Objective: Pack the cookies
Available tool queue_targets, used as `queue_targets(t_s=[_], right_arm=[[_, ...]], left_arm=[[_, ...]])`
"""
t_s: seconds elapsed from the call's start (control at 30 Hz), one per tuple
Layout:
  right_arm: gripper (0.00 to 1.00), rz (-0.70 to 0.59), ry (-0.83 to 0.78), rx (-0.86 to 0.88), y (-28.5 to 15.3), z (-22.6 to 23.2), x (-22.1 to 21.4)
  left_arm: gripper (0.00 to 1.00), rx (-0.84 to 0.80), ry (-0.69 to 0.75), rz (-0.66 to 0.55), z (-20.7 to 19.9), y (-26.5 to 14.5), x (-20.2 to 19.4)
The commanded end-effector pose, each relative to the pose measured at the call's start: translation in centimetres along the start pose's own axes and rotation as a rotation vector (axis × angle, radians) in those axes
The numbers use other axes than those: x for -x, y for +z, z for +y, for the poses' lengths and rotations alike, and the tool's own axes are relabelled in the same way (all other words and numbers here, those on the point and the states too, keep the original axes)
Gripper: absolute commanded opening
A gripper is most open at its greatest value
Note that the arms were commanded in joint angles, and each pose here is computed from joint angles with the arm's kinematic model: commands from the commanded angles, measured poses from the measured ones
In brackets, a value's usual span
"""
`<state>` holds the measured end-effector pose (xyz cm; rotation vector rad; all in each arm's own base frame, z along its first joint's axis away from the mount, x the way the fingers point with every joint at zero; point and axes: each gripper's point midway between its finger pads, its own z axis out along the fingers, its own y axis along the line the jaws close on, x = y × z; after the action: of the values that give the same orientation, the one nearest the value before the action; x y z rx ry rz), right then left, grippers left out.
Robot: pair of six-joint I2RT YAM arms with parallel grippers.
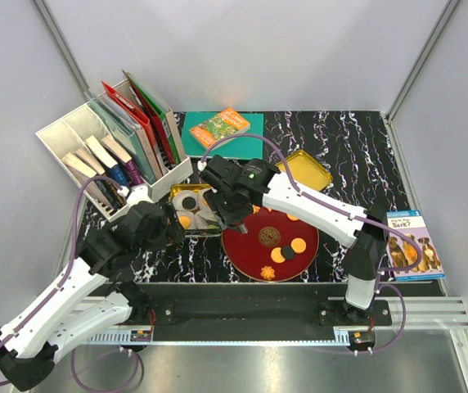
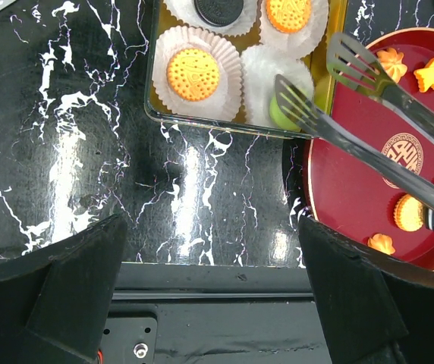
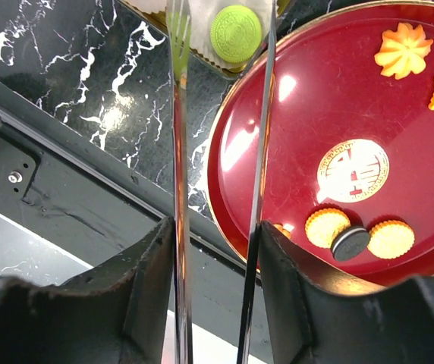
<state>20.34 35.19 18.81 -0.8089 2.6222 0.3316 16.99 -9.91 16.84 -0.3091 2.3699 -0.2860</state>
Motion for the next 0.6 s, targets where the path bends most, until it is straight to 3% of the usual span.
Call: queue_targets(t_s=[0.0, 0.27, 0.4, 0.47, 0.57], right_arm=[[0.52, -0.050, 0.009, 0.036, -0.3, 0.5, 1.3], [0.52, -0.124, 0.053, 0.013, -2.8, -0.6, 2.4], [0.50, -0.169, 0.134, -0.024, -5.0, -3.6, 2.5], [0.43, -0.186, 0.213, -0.056, -6.0, -6.7, 2.1], [0.24, -0.214, 0.322, -0.101, -7.3, -10.8, 1.6]], left_arm=[[0.99, -0.012, -0.026, -0.035, -0.3, -0.5, 0.9], [0.99, -0.012, -0.028, -0.039, -0.3, -0.6, 1.1], [0.99, -0.009, -0.020, -0.036, -0.5, -0.4, 1.1], [0.99, -0.016, -0.013, -0.035, -0.9, -0.2, 1.3], [0.99, -0.030, -0.007, -0.030, -1.6, 0.2, 1.4]])
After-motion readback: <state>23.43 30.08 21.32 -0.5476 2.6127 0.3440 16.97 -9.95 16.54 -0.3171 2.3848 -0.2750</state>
